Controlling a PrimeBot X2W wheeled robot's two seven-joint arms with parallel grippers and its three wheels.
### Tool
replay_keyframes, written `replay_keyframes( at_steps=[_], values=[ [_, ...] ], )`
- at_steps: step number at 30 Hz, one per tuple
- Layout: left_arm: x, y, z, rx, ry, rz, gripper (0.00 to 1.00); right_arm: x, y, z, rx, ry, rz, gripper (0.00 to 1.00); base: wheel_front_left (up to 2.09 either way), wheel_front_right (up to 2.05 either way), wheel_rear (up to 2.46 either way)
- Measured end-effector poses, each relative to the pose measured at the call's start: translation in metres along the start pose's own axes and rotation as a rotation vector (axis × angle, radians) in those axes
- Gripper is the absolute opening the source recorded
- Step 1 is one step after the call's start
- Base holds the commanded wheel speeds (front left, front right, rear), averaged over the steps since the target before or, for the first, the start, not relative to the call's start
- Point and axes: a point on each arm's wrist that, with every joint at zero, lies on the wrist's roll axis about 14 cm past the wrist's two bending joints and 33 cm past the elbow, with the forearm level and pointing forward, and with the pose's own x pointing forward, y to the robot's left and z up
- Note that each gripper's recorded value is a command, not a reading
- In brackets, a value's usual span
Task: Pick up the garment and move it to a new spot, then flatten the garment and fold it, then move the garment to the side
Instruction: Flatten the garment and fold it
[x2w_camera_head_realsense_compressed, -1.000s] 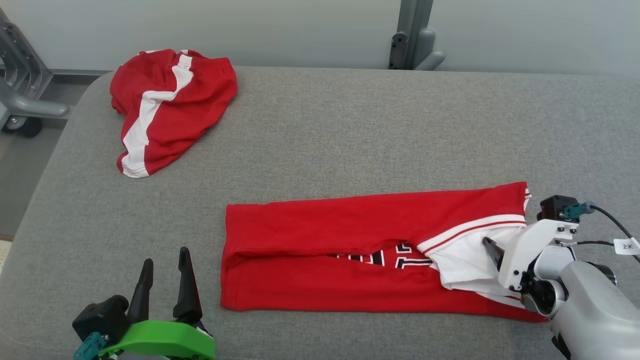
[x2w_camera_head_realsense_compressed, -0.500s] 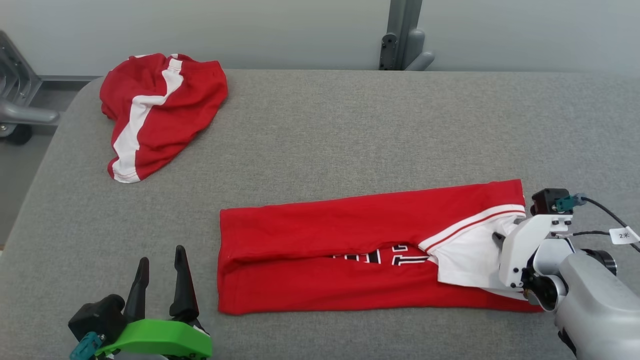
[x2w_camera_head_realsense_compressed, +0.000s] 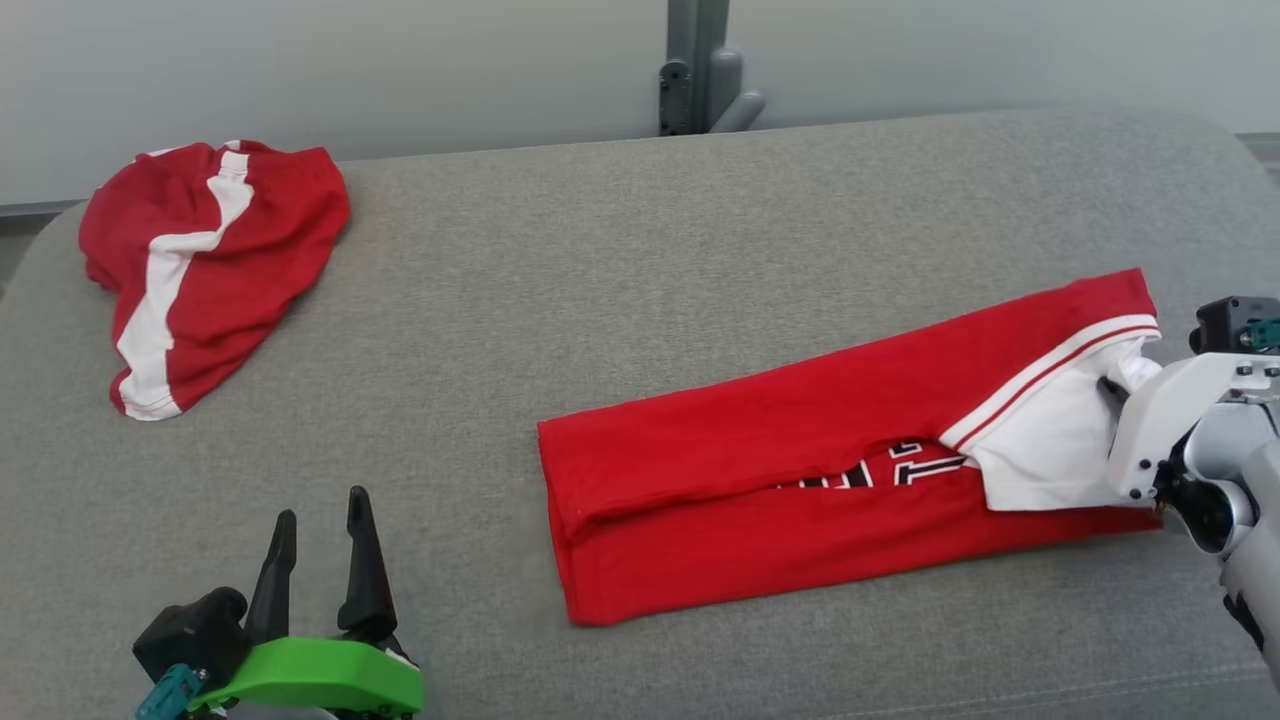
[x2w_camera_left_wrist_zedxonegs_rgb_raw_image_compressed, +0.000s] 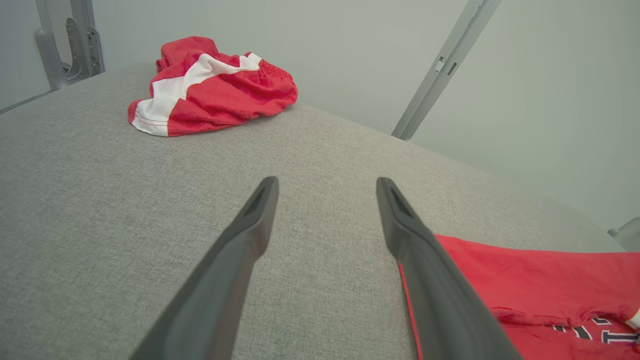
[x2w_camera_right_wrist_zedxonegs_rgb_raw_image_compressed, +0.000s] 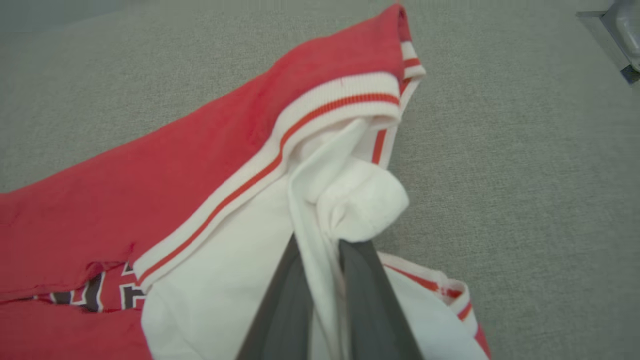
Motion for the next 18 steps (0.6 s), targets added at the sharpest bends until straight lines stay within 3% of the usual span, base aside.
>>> replay_keyframes(
  at_steps=[8, 18],
  values=[
    [0.013, -0.027, -0.016, 0.0, 0.047, -0.081, 1.0, -0.022, -0.006, 0.019, 0.043, -0.075, 0.017, 0.0, 0.0, 0.0, 0.0],
    [0.019, -0.048, -0.02, 0.006, 0.058, -0.144, 1.0, -0.046, 0.061, 0.025, 0.057, -0.11, 0.223, 0.0, 0.0, 0.0, 0.0]
  ],
)
